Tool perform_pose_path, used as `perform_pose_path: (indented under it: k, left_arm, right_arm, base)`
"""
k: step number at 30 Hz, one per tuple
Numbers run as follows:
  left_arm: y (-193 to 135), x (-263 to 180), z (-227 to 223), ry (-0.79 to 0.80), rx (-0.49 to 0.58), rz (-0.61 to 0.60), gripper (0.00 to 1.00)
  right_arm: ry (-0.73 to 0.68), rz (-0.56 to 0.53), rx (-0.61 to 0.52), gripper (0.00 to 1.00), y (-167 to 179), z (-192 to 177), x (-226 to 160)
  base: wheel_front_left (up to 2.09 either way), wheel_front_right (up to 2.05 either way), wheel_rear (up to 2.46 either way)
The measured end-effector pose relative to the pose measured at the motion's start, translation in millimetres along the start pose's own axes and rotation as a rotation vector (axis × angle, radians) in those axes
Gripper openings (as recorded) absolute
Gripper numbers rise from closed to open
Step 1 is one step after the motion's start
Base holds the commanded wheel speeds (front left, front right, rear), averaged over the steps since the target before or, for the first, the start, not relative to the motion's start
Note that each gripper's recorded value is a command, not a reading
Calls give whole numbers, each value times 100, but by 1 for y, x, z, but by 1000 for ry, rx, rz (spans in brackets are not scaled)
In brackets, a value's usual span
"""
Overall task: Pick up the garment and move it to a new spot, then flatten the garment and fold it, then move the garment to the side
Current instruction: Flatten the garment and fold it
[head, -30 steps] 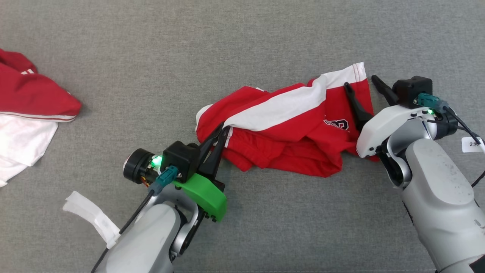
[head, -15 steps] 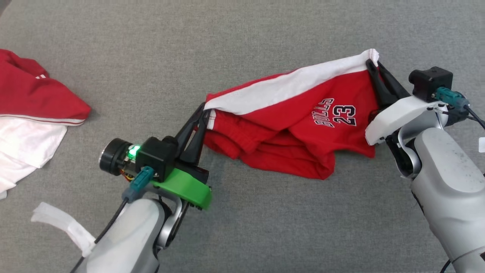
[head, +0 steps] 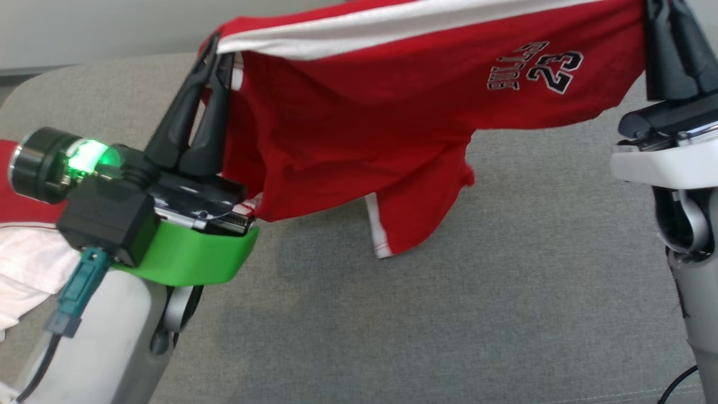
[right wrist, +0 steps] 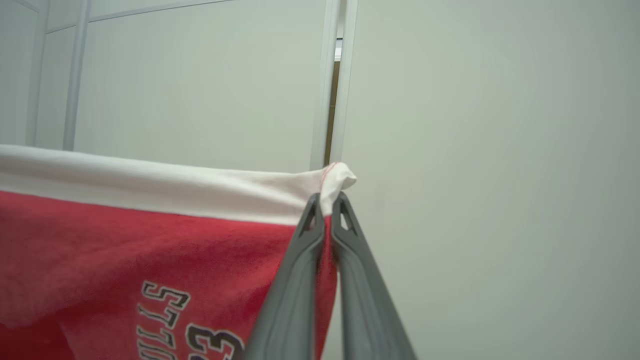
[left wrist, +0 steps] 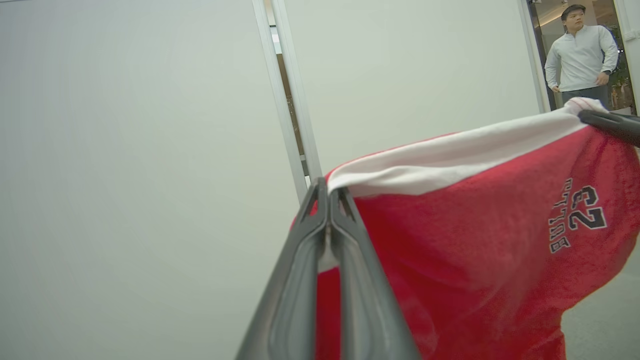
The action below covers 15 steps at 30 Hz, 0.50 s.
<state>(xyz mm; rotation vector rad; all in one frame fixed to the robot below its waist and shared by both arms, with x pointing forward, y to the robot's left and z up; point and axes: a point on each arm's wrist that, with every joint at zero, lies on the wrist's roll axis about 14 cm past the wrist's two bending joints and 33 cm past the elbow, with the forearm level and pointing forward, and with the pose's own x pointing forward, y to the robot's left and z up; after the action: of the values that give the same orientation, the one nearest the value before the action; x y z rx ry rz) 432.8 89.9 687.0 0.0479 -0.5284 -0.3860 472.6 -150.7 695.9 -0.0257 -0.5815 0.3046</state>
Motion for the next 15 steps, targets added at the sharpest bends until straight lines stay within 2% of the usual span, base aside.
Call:
perform_pose_path:
  k: [4,7,11,15]
  left_arm:
    - [-6,13,66,-182,35,-26,0]
    - [-14,18,96,-257,37,-49,0]
    - [-25,24,105,-272,4,-84,0]
    - [-35,38,89,-217,-76,-128,0]
  right_arm:
    - [-129,-41,-100,0,-13,74,-9]
    - [-158,-77,-140,0,-22,105,-21]
    - [-150,-121,-162,0,-33,122,-33]
    - [-99,-148,-149,0,-45,113,-37]
  base:
    - [0,0,0]
    - [0,0,0]
    - [0,0,0]
    - [0,0,0]
